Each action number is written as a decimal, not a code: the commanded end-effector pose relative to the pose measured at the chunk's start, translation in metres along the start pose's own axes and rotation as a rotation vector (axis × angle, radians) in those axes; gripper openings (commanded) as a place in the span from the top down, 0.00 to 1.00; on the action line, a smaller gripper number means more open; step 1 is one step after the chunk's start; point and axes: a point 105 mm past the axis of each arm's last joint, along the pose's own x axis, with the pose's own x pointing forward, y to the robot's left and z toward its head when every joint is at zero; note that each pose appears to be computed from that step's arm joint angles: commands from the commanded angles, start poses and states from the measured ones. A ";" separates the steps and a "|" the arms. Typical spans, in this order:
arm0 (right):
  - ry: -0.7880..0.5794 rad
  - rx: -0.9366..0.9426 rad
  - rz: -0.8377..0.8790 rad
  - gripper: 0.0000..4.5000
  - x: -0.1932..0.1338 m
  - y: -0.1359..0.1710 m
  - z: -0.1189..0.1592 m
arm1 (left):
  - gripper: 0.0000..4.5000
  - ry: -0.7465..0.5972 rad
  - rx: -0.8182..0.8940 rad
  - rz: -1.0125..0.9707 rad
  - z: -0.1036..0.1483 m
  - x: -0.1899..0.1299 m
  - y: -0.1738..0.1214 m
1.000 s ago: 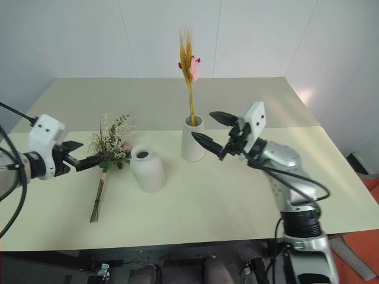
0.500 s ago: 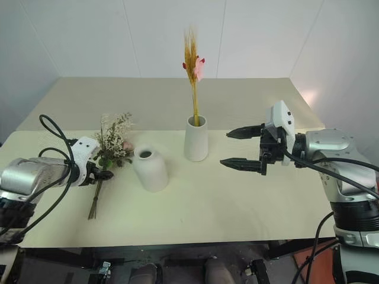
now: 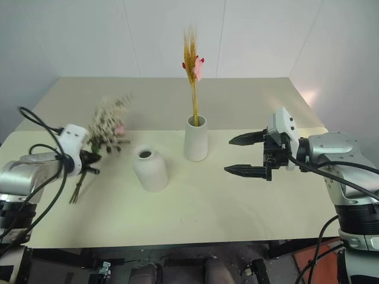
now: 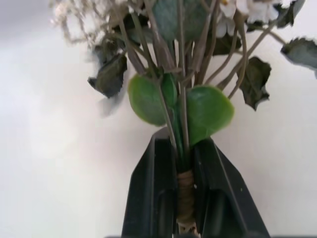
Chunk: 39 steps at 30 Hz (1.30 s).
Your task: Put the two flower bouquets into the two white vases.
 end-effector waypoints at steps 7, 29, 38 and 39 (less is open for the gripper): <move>-0.012 -0.051 -0.037 0.00 -0.015 -0.012 0.003 | 0.97 -0.809 -0.249 -0.326 0.148 -0.093 -0.029; -0.121 -0.044 -0.021 0.00 -0.038 0.005 0.011 | 0.97 -0.861 -0.183 -0.820 0.168 -0.110 -0.119; -0.151 -0.027 -0.030 0.00 -0.042 0.008 0.014 | 0.97 -0.858 -0.159 -0.836 0.155 -0.088 -0.134; -0.150 -0.027 -0.031 0.00 -0.041 0.008 0.014 | 0.97 -0.855 -0.159 -0.835 0.154 -0.085 -0.135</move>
